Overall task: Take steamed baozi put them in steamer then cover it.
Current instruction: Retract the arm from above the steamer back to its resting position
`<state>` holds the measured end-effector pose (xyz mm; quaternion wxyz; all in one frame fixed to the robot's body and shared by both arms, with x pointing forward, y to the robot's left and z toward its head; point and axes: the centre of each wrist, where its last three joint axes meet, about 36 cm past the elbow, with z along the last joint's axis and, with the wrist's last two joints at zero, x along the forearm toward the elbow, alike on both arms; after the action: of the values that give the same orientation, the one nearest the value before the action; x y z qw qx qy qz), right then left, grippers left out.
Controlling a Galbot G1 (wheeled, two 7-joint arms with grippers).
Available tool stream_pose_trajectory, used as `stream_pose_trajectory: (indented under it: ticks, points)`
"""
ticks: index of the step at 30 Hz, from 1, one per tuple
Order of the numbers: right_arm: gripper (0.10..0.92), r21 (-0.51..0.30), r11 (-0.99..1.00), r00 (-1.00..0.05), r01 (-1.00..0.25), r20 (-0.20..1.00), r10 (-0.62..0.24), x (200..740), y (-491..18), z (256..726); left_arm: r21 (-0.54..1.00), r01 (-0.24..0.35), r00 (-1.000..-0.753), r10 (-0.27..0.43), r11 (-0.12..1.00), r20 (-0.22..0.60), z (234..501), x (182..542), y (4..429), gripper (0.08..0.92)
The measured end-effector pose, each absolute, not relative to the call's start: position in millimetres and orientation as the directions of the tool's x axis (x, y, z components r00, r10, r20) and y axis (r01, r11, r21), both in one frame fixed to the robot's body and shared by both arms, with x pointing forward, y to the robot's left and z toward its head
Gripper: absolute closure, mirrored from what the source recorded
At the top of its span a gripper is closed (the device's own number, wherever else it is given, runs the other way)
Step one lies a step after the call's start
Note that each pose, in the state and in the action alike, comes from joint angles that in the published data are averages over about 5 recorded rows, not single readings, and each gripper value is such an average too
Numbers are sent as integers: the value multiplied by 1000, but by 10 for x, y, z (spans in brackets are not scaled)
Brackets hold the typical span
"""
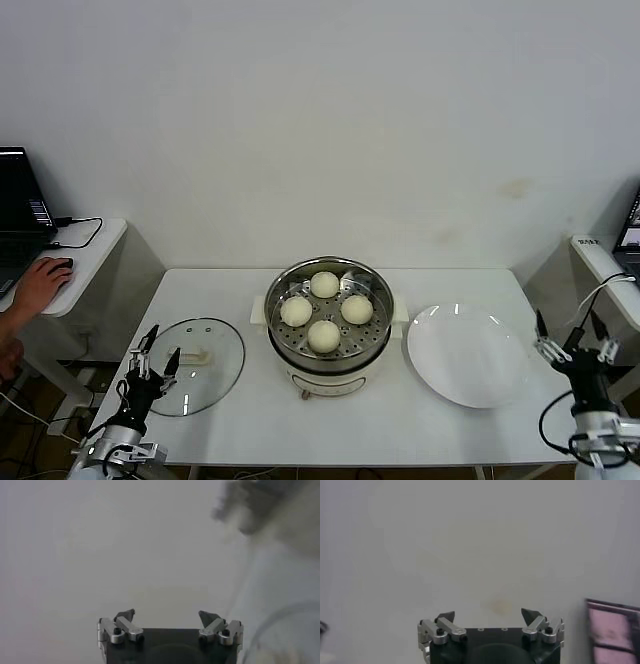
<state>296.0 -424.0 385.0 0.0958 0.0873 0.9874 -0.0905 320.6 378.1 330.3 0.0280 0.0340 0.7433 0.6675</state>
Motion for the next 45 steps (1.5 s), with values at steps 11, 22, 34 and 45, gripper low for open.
stream_pose_trajectory:
  ticks: [11,22,34,45]
  points:
    - [200,-159,950,-955,267,-175,240,2601,-4174,3666,979,104,-988,96,-177,122,3126,3381,4089,177]
    - [200,-172,941,-951,293,-154,268,2419,-4153,3595,962,121,-981,118,-246,154,3096,3547,4046,177]
    - [200,-179,939,-953,292,-140,270,2352,-4144,3553,954,150,-975,123,-259,186,2993,3612,3988,177]
    - [200,-184,939,-954,290,-133,269,2298,-4131,3534,959,153,-974,126,-240,187,2888,3824,3933,177]
